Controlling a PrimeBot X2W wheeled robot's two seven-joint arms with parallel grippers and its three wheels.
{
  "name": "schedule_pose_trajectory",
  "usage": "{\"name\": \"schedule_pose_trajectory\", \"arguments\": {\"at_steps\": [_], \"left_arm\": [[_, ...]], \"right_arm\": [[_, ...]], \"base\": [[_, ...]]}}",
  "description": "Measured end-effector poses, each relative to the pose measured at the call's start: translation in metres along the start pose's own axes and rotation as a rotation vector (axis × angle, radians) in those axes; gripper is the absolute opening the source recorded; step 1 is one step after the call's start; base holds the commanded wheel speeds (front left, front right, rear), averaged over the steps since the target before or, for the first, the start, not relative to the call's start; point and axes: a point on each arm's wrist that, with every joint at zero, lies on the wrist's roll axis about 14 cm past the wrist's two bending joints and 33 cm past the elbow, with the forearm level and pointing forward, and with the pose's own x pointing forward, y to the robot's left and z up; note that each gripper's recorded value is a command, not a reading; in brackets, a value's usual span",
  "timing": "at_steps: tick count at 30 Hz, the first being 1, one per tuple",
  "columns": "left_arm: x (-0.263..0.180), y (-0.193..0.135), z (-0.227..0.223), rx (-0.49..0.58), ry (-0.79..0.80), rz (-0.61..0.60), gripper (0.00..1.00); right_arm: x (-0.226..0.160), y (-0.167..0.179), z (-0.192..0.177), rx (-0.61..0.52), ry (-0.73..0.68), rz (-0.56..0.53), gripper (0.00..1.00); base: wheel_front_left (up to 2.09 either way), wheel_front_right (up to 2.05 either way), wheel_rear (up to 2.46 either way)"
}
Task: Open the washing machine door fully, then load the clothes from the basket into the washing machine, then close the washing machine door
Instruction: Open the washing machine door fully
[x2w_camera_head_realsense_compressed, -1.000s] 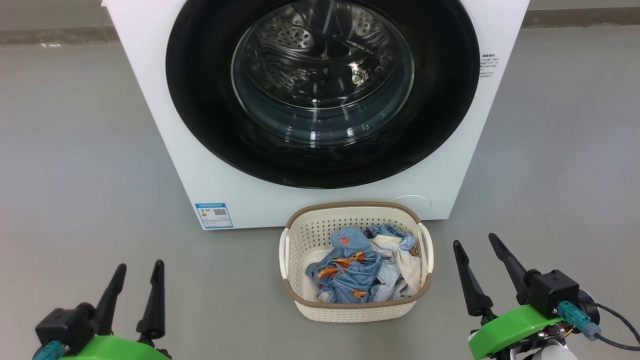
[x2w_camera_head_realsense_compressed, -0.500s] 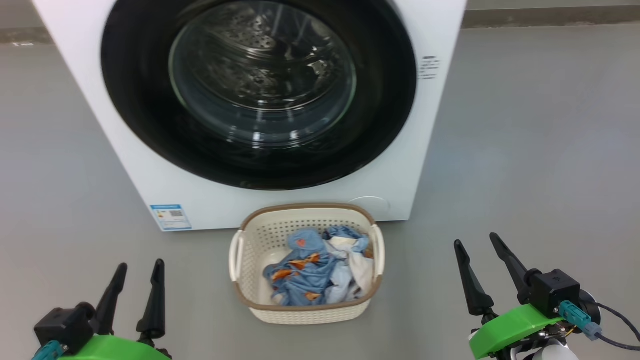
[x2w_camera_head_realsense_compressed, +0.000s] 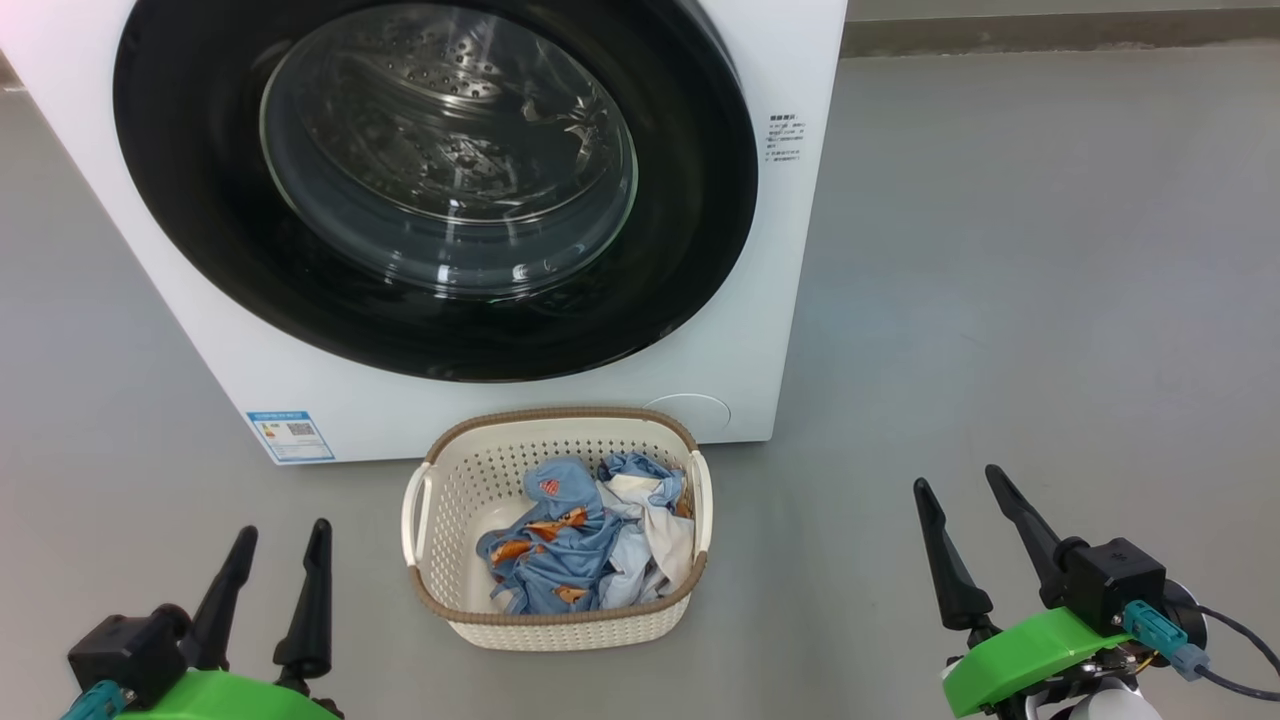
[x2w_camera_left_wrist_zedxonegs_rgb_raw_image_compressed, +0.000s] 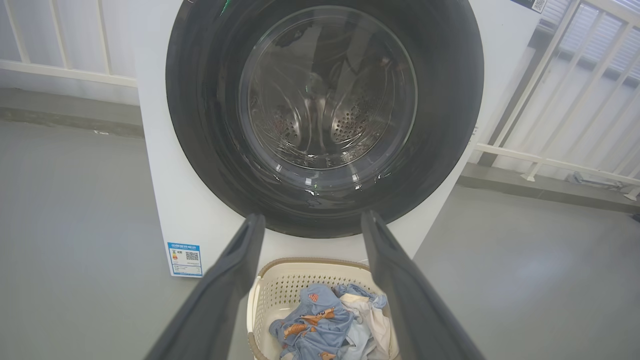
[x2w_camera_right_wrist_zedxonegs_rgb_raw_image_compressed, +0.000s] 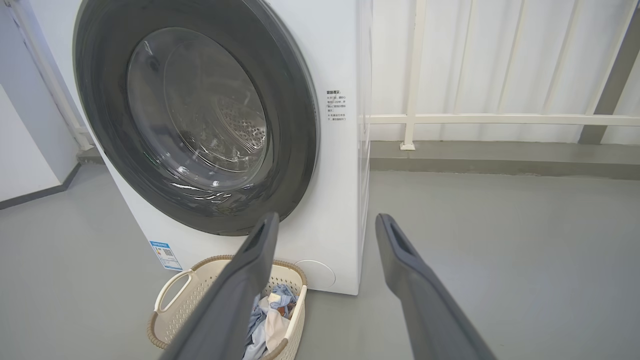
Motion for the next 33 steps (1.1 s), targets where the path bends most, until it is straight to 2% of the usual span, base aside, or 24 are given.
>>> {"name": "schedule_pose_trajectory", "arguments": {"at_steps": [33], "left_arm": [[-0.0017, 0.0061, 0.0000, 0.009, 0.003, 0.014, 1.00]], "right_arm": [[0.0026, 0.0037, -0.0029, 0.002, 0.007, 0.011, 1.00]], "base": [[0.00, 0.00, 0.00]]}}
